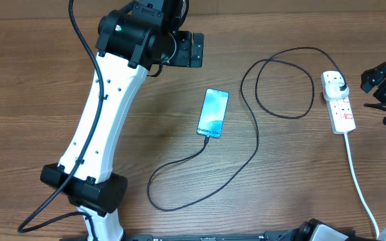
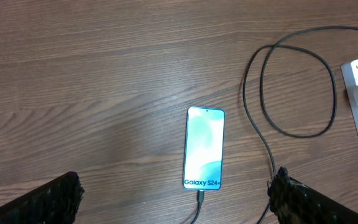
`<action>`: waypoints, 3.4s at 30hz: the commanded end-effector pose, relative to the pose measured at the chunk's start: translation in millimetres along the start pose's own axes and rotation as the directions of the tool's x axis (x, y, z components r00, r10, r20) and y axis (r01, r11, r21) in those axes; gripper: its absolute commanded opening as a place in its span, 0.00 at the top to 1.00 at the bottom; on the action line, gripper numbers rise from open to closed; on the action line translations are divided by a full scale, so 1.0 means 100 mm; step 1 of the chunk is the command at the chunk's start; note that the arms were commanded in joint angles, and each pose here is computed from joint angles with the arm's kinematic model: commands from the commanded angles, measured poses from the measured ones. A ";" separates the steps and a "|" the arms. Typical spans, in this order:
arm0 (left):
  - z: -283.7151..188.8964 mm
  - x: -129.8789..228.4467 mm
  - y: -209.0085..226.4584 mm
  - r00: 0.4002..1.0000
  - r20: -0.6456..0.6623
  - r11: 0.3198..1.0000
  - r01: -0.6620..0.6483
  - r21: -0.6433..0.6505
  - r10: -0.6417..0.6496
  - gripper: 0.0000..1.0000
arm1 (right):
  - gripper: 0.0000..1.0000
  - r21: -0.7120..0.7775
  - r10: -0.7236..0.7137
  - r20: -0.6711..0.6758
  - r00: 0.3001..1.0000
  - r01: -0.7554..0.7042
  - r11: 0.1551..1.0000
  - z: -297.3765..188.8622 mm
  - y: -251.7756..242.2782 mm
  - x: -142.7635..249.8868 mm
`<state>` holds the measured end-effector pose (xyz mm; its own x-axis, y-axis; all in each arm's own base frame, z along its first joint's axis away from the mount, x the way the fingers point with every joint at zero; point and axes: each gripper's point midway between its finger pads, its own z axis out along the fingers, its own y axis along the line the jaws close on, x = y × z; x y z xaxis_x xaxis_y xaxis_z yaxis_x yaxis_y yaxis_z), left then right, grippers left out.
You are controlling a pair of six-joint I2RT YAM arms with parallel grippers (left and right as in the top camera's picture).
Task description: Plug charger to phone and switch on socket
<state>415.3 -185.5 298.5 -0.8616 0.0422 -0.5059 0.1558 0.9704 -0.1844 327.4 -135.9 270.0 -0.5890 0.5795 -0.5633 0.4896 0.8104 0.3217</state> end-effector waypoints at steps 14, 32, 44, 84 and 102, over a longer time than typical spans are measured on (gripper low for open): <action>0.06 -0.02 0.15 1.000 0.013 0.997 -0.016 -0.079 0.017 0.01 | 0.00 0.001 -0.007 0.029 1.000 0.007 1.000 -0.07 0.03 -0.08; -0.18 0.53 0.35 0.965 0.231 0.992 -0.118 -0.053 0.127 0.01 | 0.00 0.001 -0.007 0.029 1.000 0.007 1.000 -0.07 0.03 -0.08; -0.44 0.55 0.42 0.770 0.615 0.983 -0.174 -0.052 0.168 0.00 | 0.00 0.001 -0.007 0.029 1.000 0.007 1.000 -0.07 0.03 -0.08; -1.38 1.21 1.16 0.213 0.974 0.993 -0.104 -0.049 0.071 0.00 | 0.00 0.001 -0.006 0.029 1.000 0.006 1.000 -0.07 0.03 -0.08; -0.91 1.80 1.48 0.197 0.980 0.999 0.014 0.032 -0.034 0.00 | 0.00 0.001 -0.007 0.029 1.000 0.007 1.000 -0.07 0.03 -0.08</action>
<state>242.9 -20.7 254.2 0.2761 -0.2331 -0.9324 0.1851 0.9649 -0.1864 327.5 -135.8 270.0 -0.5892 0.5792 -0.5633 0.4896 0.8106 0.3214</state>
